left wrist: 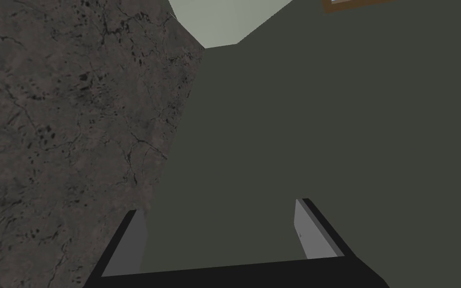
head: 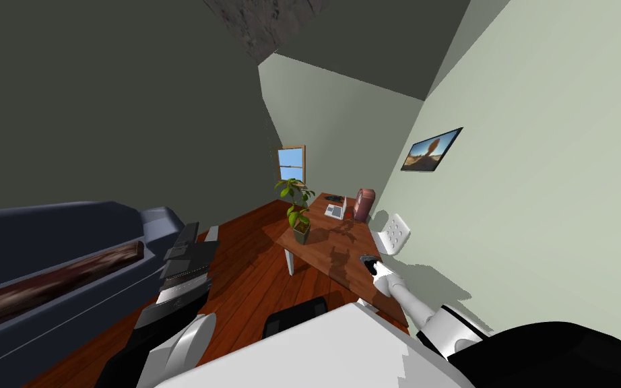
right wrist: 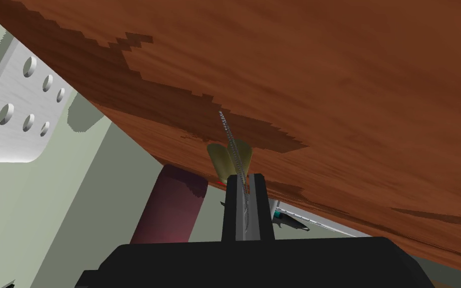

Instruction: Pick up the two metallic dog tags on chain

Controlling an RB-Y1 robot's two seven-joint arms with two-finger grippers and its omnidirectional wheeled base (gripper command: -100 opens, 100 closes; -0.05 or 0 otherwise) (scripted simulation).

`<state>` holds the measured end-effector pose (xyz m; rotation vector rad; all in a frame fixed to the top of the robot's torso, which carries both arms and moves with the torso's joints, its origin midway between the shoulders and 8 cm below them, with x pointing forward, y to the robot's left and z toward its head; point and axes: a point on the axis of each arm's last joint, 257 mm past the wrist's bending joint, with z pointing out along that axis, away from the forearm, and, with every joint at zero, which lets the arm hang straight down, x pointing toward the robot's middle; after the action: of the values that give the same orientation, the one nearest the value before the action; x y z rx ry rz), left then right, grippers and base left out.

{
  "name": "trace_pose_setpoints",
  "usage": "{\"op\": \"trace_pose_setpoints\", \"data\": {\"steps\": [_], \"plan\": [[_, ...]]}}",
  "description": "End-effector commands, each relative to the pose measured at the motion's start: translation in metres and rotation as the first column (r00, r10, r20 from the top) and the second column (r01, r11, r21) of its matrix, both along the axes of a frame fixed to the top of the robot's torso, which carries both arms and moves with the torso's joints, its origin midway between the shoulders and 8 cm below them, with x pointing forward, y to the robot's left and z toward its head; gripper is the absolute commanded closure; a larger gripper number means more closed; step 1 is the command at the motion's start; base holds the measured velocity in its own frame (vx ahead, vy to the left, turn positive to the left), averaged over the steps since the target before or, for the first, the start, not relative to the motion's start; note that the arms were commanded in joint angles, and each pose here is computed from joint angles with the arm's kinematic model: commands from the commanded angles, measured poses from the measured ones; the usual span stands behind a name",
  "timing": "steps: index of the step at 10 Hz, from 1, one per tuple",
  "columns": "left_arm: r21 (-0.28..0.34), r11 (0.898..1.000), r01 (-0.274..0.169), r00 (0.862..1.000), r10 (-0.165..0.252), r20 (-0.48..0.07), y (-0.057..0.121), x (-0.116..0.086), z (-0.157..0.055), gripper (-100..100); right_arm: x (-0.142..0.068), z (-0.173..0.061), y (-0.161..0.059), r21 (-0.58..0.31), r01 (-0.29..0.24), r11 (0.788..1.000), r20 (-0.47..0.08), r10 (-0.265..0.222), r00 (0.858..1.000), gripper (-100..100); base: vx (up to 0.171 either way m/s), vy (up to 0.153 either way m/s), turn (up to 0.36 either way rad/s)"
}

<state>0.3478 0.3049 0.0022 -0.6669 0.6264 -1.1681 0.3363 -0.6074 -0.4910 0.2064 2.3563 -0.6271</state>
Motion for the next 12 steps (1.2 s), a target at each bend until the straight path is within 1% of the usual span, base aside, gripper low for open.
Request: {"op": "trace_pose_setpoints", "data": {"steps": [1,2,3,4,12], "plan": [[0.000,1.000,0.000,1.000,0.000,0.000,0.000,0.000,0.000,0,0.000,0.000,0.000,0.000,0.000,1.000,0.000,0.000,1.000,100,0.000,0.000,0.000],[0.000,1.000,0.000,1.000,0.000,0.000,0.000,0.000,0.000,0,0.000,0.000,0.000,0.000,0.000,1.000,-0.001,0.000,1.000,100,0.000,0.000,0.000],[0.000,1.000,0.000,1.000,0.000,0.000,0.000,0.000,0.000,0,0.000,0.000,0.000,-0.001,-0.001,1.000,-0.001,0.001,1.000,0,0.000,0.000,0.000],[0.000,1.000,0.000,1.000,0.000,0.000,0.000,0.000,0.000,0,0.005,0.001,-0.002,-0.013,-0.029,1.000,-0.011,0.029,1.000,100,-0.011,0.040,-0.076],[0.000,1.000,0.000,1.000,0.000,0.000,0.000,0.000,0.000,0,0.032,0.016,-0.018,-0.015,-0.088,0.996,-0.011,0.088,0.996,100,-0.006,0.066,-0.082]]}}
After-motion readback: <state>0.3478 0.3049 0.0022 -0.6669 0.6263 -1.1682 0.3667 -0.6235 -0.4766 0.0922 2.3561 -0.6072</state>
